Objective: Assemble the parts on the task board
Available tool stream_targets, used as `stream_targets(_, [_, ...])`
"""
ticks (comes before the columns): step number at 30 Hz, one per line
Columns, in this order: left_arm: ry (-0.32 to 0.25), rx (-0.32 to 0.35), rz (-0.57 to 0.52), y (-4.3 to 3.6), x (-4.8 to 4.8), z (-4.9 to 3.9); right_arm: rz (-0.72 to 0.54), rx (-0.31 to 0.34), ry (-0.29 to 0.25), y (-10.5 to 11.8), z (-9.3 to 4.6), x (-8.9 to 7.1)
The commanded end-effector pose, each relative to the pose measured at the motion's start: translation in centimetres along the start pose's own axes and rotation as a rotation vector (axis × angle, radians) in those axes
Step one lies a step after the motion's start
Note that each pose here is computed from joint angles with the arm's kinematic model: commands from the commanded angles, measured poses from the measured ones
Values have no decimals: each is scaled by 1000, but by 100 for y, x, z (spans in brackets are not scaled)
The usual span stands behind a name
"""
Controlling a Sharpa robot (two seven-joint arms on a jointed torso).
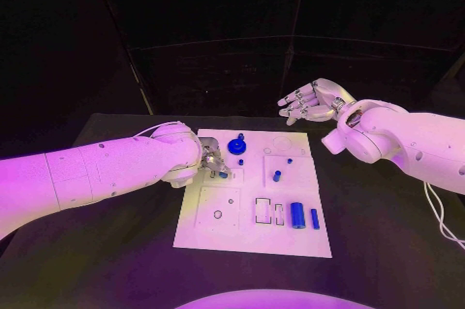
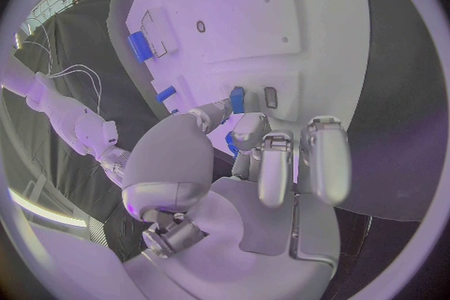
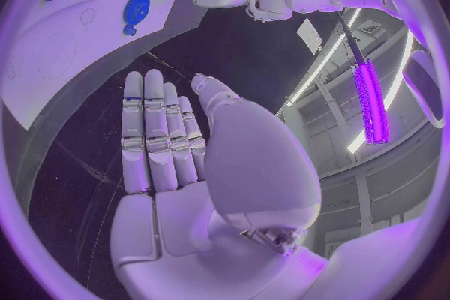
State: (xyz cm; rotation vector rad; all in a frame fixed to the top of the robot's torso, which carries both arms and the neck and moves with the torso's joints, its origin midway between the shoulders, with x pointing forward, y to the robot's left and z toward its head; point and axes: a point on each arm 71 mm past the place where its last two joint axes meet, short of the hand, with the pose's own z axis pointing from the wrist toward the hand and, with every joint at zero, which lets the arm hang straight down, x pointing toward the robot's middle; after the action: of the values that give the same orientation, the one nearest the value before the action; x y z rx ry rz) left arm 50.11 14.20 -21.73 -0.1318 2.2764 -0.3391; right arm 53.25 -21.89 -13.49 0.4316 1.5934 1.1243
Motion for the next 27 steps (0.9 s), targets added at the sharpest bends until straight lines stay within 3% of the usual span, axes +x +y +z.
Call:
stream_targets(1, [37, -3, 14, -15, 65, 18, 2, -9, 4, 20, 8, 2])
stream_targets(17, [38, -10, 17, -34, 58, 41, 2, -11, 3, 24, 10, 5])
stream_targets(27, [21, -18, 5, -5, 29, 55, 2, -11, 2, 25, 12, 6])
